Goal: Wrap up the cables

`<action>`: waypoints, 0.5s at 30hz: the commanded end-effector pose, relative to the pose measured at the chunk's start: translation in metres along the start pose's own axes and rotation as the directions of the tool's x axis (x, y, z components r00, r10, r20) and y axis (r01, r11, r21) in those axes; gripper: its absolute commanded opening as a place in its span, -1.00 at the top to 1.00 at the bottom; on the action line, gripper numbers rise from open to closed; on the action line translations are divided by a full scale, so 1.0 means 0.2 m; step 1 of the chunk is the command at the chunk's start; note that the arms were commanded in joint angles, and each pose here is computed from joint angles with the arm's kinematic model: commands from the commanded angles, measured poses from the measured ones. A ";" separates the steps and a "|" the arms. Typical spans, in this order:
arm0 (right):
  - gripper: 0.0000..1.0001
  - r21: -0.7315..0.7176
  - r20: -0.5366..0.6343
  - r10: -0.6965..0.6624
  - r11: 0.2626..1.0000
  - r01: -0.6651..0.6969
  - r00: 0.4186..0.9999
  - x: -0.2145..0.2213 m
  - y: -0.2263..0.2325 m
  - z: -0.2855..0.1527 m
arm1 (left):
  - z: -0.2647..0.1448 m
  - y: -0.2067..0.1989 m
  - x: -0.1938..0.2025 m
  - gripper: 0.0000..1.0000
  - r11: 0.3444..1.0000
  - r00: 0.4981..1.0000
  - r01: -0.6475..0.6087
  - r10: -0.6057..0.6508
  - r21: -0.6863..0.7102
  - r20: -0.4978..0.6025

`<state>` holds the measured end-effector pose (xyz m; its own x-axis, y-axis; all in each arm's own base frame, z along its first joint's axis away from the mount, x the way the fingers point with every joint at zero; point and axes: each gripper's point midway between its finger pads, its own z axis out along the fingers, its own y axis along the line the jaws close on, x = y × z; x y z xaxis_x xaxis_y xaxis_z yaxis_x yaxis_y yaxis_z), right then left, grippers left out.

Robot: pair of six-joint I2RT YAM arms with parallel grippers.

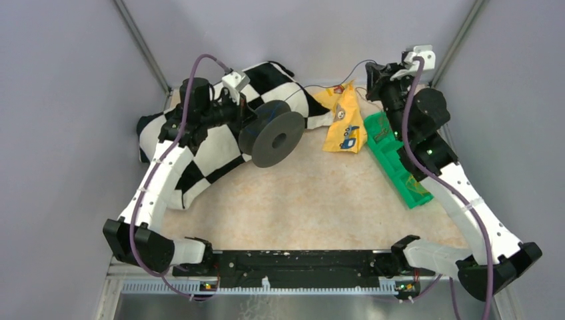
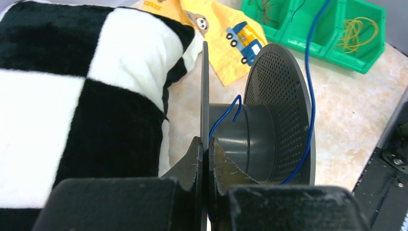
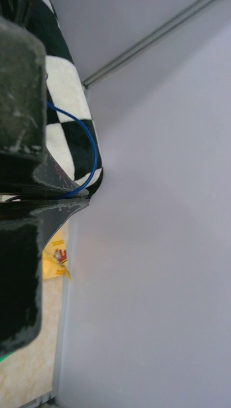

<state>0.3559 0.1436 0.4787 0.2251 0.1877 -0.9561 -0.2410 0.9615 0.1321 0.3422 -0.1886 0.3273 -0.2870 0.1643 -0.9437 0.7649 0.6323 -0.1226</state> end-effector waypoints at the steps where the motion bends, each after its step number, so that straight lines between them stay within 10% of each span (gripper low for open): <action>1: 1.00 -0.198 0.045 0.079 0.978 -0.068 0.996 -0.30 0.17 -0.14 | -0.01 0.11 -0.15 1.00 0.991 0.994 -0.059 0.070 -0.122 0.089; 9: 1.00 -0.699 -0.162 0.194 0.669 -0.251 0.968 -0.44 0.77 -0.39 | -0.04 0.29 -0.34 1.00 0.941 0.972 0.105 -0.028 -0.323 0.233; 15: 1.00 -0.736 -0.367 0.149 0.557 -0.385 0.918 -0.22 0.93 -0.50 | -0.14 0.49 -0.45 1.00 0.811 0.897 0.325 -0.100 -0.487 0.431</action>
<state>0.2226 0.2664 0.5613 0.0164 0.3442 -0.9388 -0.8791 0.4523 0.1504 0.4036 -0.1459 0.3359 -0.3186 -0.0302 -0.9474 0.4138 0.8948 -0.1677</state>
